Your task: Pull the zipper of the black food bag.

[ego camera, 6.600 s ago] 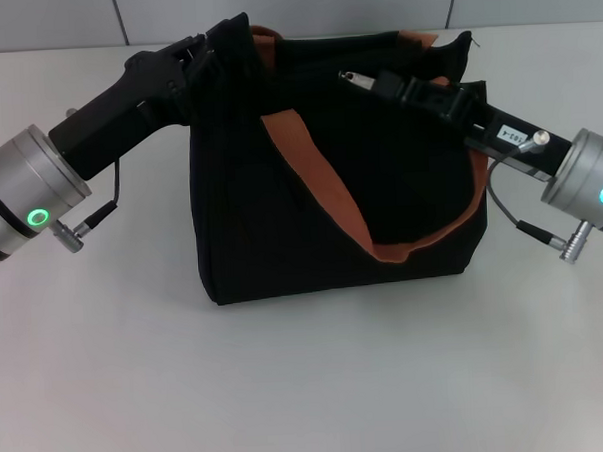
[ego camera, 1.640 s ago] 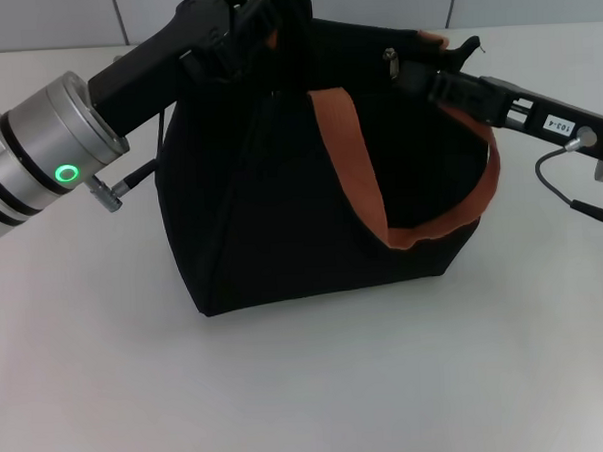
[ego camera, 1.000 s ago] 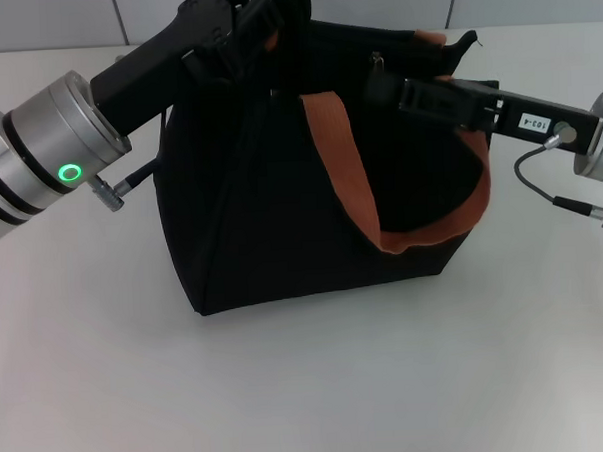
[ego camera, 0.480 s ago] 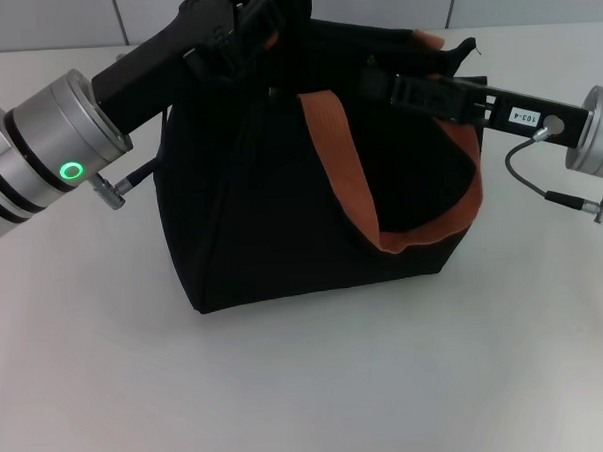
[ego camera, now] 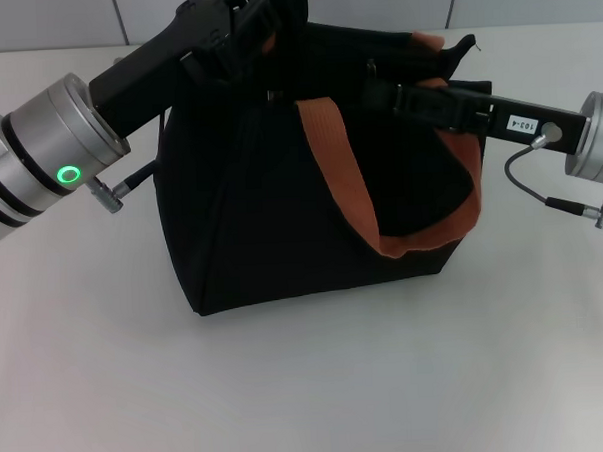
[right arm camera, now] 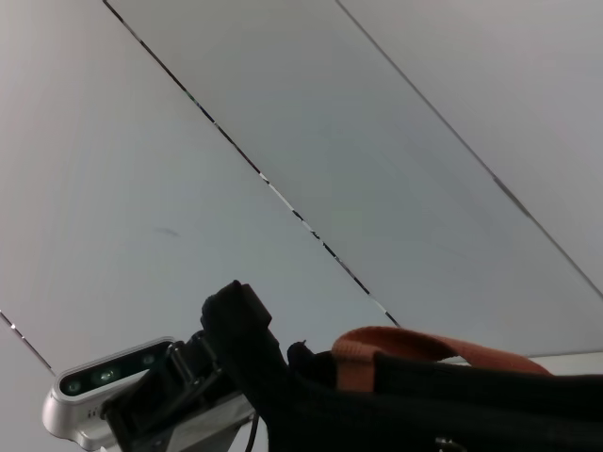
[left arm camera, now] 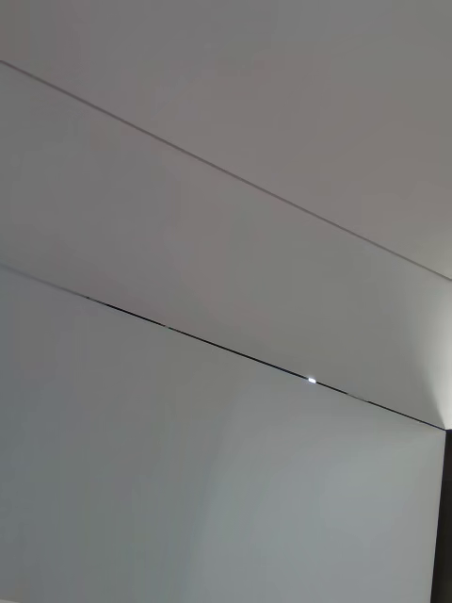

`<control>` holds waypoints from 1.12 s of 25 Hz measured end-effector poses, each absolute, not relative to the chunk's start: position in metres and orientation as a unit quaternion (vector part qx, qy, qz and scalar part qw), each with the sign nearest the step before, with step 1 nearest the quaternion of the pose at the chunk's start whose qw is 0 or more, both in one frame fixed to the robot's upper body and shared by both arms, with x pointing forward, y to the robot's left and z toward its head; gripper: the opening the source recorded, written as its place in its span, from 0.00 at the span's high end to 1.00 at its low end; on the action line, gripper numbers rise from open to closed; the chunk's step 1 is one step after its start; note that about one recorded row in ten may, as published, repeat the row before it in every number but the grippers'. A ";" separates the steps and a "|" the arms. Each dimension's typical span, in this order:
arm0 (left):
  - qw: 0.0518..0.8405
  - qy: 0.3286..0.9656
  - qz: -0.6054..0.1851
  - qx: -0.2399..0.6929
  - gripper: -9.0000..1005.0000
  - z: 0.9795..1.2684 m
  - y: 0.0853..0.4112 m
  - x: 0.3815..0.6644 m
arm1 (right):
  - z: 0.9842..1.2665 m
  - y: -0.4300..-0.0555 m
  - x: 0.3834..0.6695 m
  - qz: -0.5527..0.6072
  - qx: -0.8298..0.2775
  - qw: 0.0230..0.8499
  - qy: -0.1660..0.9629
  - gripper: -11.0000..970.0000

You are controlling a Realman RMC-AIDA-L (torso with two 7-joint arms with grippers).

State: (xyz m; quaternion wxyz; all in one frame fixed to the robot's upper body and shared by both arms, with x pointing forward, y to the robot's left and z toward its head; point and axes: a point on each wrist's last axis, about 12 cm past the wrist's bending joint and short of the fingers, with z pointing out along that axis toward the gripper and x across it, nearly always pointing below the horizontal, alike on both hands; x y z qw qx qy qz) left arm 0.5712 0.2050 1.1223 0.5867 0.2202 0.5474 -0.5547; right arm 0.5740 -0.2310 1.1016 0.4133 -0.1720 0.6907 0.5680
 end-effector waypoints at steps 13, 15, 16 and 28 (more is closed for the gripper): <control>0.586 0.546 -0.556 0.222 0.96 1.123 0.204 0.572 | 1.099 -0.234 0.572 0.567 -0.166 0.410 0.695 0.99; 0.586 0.546 -0.557 0.222 0.96 1.123 0.204 0.571 | 1.098 -0.238 0.571 0.566 -0.158 0.408 0.699 0.99; 0.586 0.546 -0.557 0.222 0.96 1.123 0.204 0.571 | 1.098 -0.238 0.571 0.566 -0.158 0.408 0.699 0.99; 0.588 0.542 -0.559 0.219 0.96 1.123 0.206 0.569 | 1.096 -0.269 0.567 0.552 -0.089 0.430 0.708 0.99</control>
